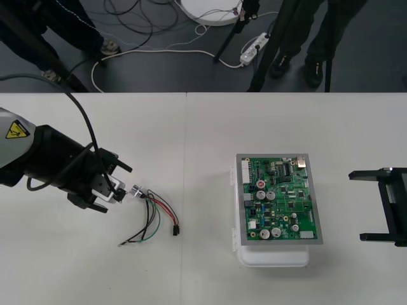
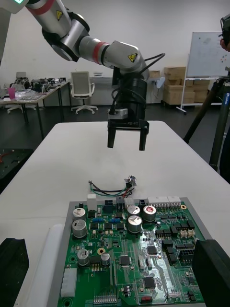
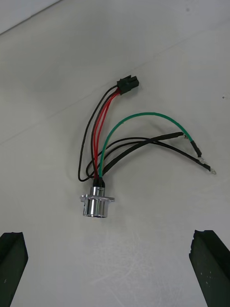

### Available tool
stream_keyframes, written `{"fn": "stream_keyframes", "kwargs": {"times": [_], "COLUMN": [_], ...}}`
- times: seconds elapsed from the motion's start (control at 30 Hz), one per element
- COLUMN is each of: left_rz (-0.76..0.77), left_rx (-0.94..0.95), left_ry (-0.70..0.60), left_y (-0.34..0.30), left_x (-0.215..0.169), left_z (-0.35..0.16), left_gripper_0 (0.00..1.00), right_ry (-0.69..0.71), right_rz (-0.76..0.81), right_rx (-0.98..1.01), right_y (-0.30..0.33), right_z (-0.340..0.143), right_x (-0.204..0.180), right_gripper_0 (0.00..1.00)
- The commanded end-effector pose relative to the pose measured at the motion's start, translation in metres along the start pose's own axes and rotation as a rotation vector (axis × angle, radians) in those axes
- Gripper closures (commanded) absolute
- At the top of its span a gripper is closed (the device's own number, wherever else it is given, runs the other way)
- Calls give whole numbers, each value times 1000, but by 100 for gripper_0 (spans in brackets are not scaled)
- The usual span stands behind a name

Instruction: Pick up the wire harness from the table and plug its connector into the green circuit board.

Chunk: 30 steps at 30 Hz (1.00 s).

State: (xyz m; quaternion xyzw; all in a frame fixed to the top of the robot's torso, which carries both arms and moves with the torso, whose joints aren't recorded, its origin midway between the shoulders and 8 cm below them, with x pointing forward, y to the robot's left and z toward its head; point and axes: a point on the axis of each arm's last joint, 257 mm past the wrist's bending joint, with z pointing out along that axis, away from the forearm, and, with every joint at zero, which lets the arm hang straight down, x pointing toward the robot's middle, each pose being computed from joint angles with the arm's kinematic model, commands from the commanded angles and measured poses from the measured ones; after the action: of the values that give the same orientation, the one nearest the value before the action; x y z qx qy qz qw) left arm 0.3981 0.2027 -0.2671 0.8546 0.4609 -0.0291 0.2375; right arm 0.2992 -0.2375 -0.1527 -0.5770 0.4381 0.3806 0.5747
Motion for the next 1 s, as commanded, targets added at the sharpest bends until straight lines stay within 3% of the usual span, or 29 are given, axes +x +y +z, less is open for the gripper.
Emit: {"fn": "stream_keyframes", "kwargs": {"times": [0.03, 0.43, 0.63, 1.0], "left_rz": [31, 133, 113, 136], "left_rx": [-124, -162, -140, -160], "left_ry": [65, 142, 185, 293], "left_y": [48, 67, 65, 66], "left_x": [-1, -1, 1, 10], "left_z": [-6, 15, 23, 32], "left_gripper_0": [0, 0, 0, 0], "right_ry": [-13, -88, -81, -89], "right_rz": [-28, -28, -116, -117], "right_rx": [-17, -4, 7, 18], "right_y": [2, 2, 0, -5], "right_z": [-5, -9, -11, -10], "right_x": [-9, -22, -20, -20], "right_gripper_0": [0, 0, 0, 0]}}
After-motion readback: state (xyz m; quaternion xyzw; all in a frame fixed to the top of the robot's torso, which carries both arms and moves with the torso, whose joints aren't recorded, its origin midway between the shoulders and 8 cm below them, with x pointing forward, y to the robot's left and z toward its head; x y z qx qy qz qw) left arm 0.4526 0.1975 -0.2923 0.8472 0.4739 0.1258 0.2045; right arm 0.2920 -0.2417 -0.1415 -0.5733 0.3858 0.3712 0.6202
